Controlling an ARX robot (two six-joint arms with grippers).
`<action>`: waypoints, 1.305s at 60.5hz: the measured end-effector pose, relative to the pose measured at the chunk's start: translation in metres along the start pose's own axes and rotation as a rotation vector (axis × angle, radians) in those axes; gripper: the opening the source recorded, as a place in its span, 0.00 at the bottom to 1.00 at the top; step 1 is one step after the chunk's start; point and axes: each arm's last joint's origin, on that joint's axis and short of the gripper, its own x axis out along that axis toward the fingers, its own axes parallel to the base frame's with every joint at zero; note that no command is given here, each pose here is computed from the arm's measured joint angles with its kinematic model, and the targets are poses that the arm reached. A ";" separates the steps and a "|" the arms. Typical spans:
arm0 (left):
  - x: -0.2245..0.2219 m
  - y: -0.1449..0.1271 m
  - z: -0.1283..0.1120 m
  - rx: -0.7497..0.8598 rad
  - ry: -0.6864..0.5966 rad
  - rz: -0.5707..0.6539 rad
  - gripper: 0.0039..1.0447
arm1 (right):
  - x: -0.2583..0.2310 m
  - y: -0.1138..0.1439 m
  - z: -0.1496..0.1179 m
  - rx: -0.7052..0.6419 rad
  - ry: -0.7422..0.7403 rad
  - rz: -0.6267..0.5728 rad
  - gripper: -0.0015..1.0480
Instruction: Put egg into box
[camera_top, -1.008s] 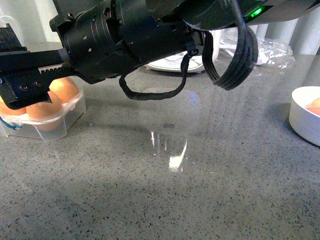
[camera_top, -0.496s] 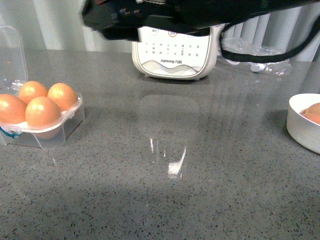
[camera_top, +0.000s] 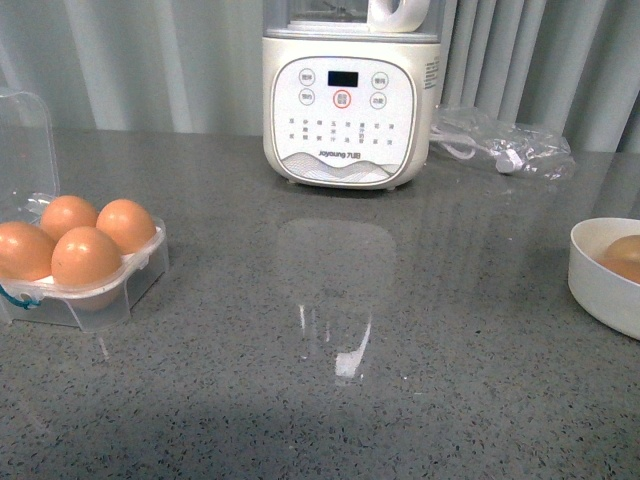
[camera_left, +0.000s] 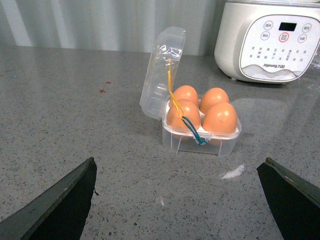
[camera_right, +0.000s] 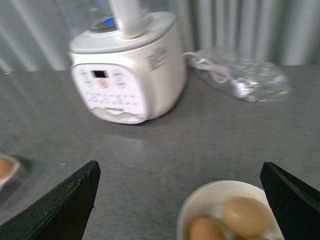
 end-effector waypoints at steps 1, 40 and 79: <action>0.000 0.000 0.000 0.000 0.000 0.000 0.94 | -0.003 -0.002 0.000 0.000 -0.006 -0.009 0.93; 0.000 0.000 0.000 0.000 0.000 0.000 0.94 | -0.086 -0.011 -0.064 -0.145 -0.151 -0.248 0.10; 0.000 0.000 0.000 0.000 0.000 0.000 0.94 | -0.092 0.002 -0.119 -0.153 -0.162 -0.241 0.03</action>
